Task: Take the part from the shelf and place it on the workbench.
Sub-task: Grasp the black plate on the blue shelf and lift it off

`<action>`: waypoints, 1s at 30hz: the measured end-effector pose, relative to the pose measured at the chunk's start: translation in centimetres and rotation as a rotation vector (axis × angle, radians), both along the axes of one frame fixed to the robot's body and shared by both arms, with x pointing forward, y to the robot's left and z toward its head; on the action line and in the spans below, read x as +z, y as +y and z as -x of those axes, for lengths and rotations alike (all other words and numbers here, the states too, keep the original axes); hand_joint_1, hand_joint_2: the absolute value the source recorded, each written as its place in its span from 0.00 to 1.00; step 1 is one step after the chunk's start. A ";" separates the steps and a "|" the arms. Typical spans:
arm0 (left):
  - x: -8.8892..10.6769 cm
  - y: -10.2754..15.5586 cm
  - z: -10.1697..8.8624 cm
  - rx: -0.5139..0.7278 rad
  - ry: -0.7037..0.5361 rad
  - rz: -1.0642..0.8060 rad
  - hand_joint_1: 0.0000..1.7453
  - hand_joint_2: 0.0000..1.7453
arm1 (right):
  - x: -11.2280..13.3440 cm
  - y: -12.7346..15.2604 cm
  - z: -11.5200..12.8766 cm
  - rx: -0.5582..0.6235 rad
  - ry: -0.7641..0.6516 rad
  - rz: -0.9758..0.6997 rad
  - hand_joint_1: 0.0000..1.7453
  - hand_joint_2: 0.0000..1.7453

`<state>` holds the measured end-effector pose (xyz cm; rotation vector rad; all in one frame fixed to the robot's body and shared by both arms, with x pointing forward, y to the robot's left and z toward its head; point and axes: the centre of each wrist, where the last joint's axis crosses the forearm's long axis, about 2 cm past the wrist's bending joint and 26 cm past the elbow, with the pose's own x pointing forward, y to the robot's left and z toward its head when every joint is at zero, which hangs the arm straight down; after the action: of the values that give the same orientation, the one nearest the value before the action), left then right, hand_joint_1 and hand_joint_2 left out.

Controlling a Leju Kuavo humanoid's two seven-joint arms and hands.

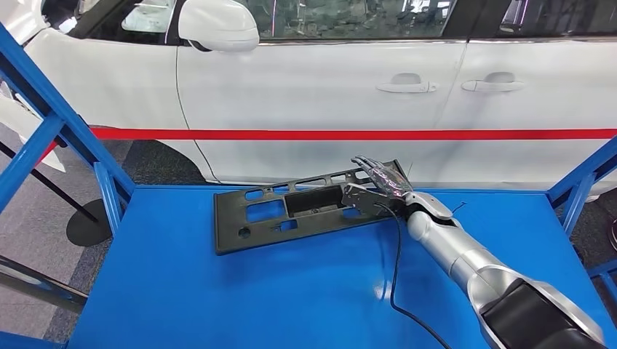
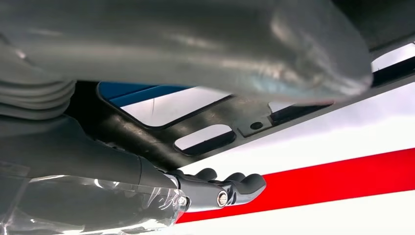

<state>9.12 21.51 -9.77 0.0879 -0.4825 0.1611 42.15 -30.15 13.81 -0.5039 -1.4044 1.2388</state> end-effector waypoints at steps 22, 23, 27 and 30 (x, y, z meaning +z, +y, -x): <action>0.0 0.2 0.0 -0.002 0.007 -0.014 0.00 0.00 | 0.7 -0.8 -0.4 0.006 -0.007 0.008 0.00 0.00; 0.0 0.2 0.0 -0.002 0.007 -0.015 0.00 0.00 | 0.7 -0.9 -0.4 0.005 -0.017 0.012 0.00 0.00; 0.0 0.2 0.0 -0.001 0.006 -0.016 0.00 0.00 | 1.0 -1.0 -0.5 0.000 -0.057 0.029 0.00 0.50; 0.0 0.3 0.0 -0.002 0.005 -0.017 0.00 0.00 | 1.5 -1.1 -0.6 -0.003 -0.091 0.045 0.00 1.00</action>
<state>9.14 21.77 -9.80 0.1047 -0.4786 0.1550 42.78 -31.26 15.32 -0.5998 -1.4537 1.2609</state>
